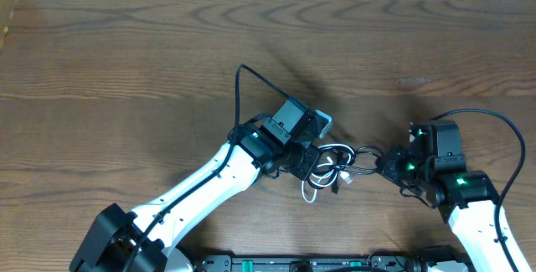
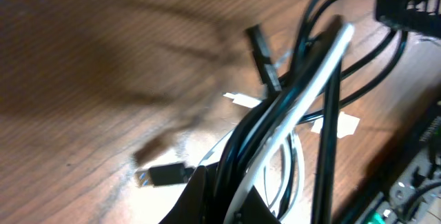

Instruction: Untangle cables

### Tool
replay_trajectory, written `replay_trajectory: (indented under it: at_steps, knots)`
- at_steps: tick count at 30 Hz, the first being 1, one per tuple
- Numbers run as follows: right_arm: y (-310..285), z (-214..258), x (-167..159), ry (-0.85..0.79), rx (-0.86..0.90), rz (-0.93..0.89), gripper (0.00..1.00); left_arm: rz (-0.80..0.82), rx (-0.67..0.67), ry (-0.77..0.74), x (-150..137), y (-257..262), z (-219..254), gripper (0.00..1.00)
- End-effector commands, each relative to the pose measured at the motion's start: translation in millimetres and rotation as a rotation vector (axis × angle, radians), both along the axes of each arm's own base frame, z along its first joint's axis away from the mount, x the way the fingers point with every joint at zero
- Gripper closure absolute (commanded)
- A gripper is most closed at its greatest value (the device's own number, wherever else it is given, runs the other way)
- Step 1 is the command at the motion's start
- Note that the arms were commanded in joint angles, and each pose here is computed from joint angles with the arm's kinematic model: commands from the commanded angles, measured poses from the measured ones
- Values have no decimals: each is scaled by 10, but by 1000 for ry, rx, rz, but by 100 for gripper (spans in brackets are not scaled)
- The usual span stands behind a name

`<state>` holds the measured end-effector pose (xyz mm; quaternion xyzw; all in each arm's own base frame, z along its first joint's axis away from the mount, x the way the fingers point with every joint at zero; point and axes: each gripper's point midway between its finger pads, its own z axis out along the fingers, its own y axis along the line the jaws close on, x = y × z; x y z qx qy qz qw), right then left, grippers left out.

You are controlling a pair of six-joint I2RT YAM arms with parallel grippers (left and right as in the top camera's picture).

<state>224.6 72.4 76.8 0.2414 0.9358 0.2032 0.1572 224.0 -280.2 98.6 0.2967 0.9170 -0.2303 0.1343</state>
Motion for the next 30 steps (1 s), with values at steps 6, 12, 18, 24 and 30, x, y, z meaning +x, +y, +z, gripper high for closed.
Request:
replay_trajectory:
  at_steps: [6,12,18,24,30]
  knots:
    - [-912,-103,-181,67,-492,-173,99,111,63,-127,302,286,151,93]
    - [-1108,-87,-236,89,-557,-232,99,227,-15,-204,535,581,543,92]
    - [-399,9,143,-74,-194,-16,91,121,-269,-145,343,348,953,93]
    - [507,610,327,-359,242,362,63,-107,-529,-52,-8,-52,1314,92]
    - [817,990,234,-489,434,544,54,-201,-643,-44,-116,-159,1530,92]
